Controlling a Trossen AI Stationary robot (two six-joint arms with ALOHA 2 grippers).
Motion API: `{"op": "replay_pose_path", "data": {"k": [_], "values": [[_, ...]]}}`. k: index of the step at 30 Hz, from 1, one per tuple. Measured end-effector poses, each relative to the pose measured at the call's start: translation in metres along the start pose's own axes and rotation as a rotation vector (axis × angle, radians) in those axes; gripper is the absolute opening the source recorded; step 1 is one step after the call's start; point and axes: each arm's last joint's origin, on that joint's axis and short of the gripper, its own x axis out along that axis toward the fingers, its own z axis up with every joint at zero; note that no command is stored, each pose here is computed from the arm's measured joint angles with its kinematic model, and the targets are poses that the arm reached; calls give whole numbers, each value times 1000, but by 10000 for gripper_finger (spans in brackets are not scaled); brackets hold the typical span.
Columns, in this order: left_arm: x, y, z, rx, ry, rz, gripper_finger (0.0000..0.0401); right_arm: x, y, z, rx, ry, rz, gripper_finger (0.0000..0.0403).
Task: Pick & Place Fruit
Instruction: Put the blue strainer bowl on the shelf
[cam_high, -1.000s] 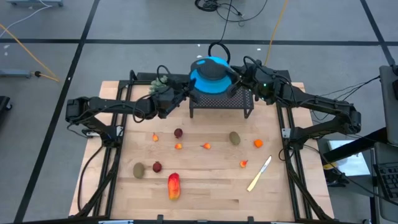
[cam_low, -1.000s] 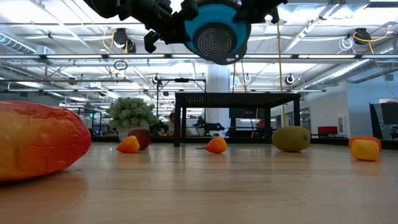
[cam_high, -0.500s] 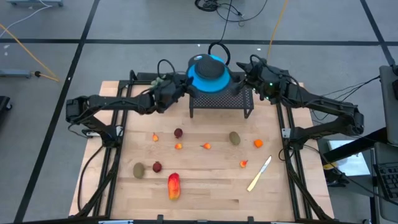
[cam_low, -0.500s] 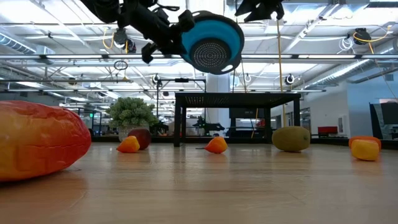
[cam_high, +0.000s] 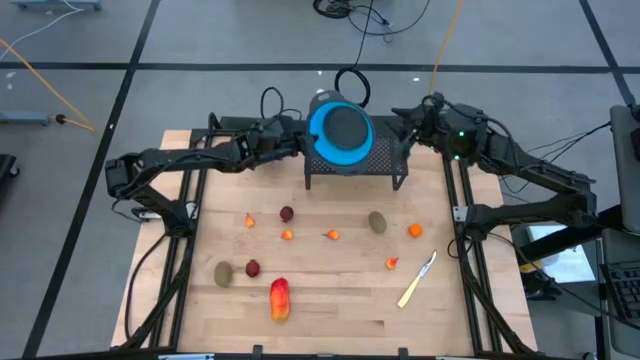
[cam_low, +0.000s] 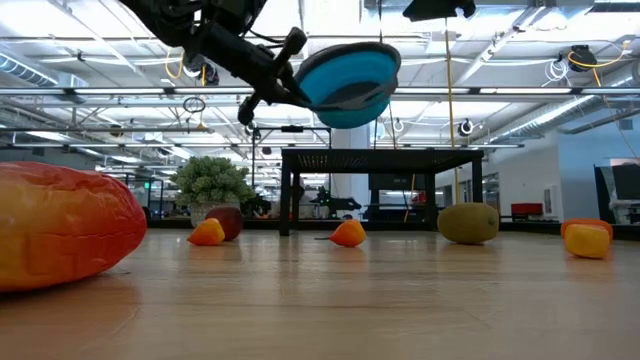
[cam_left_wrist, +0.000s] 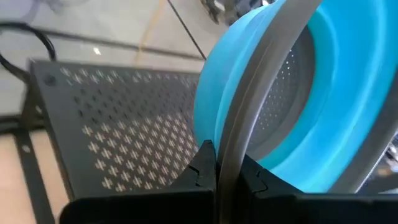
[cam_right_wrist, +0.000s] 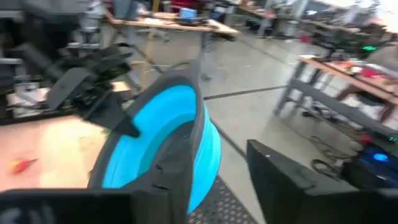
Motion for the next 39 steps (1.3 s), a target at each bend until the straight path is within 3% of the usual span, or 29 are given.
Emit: {"op": "replay_pose_path", "data": {"k": [7, 9, 15, 24, 32, 39], "values": [[-8, -17, 23, 59, 168, 77, 3, -13, -3, -9, -25, -29, 168, 20], [-12, -23, 34, 93, 186, 91, 3, -15, -3, -16, -33, -38, 178, 6], [-23, -27, 62, 100, 237, 119, 3, -26, 0, -35, -25, -129, 231, 2], [-31, -10, 92, 22, 316, 86, 3, -44, 3, -61, -43, -172, 323, 1], [-33, 6, 102, -59, 377, 55, 3, -52, 7, -80, -195, -210, 417, 1], [-35, 12, 103, -91, 413, 64, 2, -60, 7, -92, -144, -207, 421, 0]]}}
